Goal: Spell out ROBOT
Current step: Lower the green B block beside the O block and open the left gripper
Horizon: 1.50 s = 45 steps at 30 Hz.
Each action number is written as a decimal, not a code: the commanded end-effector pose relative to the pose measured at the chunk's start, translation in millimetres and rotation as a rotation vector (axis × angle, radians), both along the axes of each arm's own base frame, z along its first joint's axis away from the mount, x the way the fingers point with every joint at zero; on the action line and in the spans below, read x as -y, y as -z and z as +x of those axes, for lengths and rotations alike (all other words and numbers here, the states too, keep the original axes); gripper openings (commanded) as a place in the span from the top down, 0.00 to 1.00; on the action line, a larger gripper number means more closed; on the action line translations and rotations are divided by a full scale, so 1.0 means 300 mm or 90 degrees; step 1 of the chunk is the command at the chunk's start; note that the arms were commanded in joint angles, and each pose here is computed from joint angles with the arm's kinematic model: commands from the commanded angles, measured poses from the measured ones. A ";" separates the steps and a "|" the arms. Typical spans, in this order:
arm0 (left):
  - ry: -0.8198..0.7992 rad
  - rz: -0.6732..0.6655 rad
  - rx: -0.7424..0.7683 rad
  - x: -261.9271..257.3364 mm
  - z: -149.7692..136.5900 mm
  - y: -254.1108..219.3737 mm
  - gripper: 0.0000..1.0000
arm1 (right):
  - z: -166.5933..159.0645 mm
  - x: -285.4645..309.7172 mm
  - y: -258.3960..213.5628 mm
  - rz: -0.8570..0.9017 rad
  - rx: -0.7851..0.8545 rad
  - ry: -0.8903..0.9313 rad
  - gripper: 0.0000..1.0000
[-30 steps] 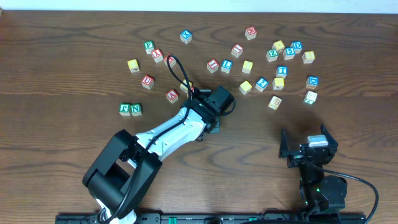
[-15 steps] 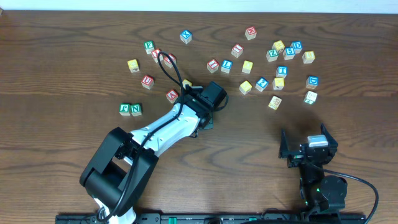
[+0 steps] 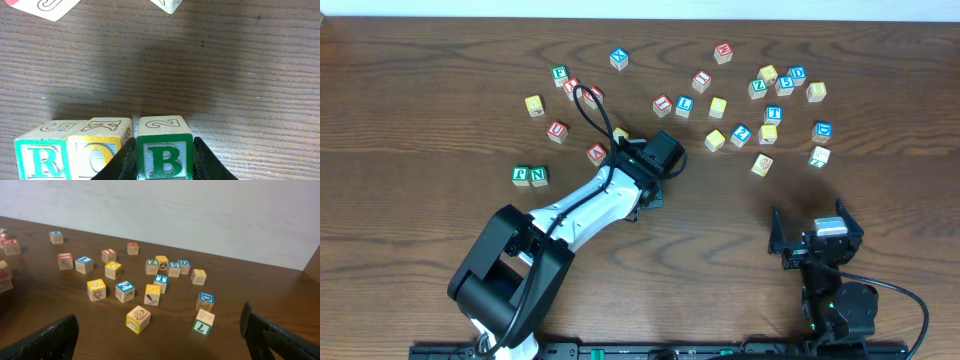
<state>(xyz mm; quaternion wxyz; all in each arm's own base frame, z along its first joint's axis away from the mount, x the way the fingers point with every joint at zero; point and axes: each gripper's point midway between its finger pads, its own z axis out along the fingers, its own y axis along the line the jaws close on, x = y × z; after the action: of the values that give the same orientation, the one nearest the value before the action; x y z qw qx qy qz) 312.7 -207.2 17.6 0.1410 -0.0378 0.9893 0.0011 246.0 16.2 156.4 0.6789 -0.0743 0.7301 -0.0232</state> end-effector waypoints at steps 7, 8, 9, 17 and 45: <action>0.001 0.000 -0.046 -0.004 -0.057 0.047 0.87 | 0.000 0.002 0.006 0.005 -0.004 0.001 0.01; 0.001 0.000 -0.046 -0.005 -0.058 0.047 0.86 | 0.000 0.002 0.006 0.005 -0.004 0.001 0.01; 0.001 0.000 -0.046 -0.005 -0.058 0.047 0.86 | 0.000 0.002 0.006 0.005 -0.004 0.001 0.01; 0.004 -0.013 -0.056 0.007 -0.066 0.049 0.86 | 0.000 0.002 0.006 0.005 -0.004 0.001 0.01; 0.007 -0.020 -0.046 0.017 -0.053 0.046 0.56 | 0.000 0.002 0.006 0.005 -0.004 0.001 0.01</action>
<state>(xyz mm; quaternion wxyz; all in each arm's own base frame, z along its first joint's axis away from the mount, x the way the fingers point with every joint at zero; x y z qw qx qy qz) 302.4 -214.6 13.0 0.1167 -0.0341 0.9924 -0.0209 246.0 16.2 156.3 0.6787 -0.0743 0.7302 -0.0232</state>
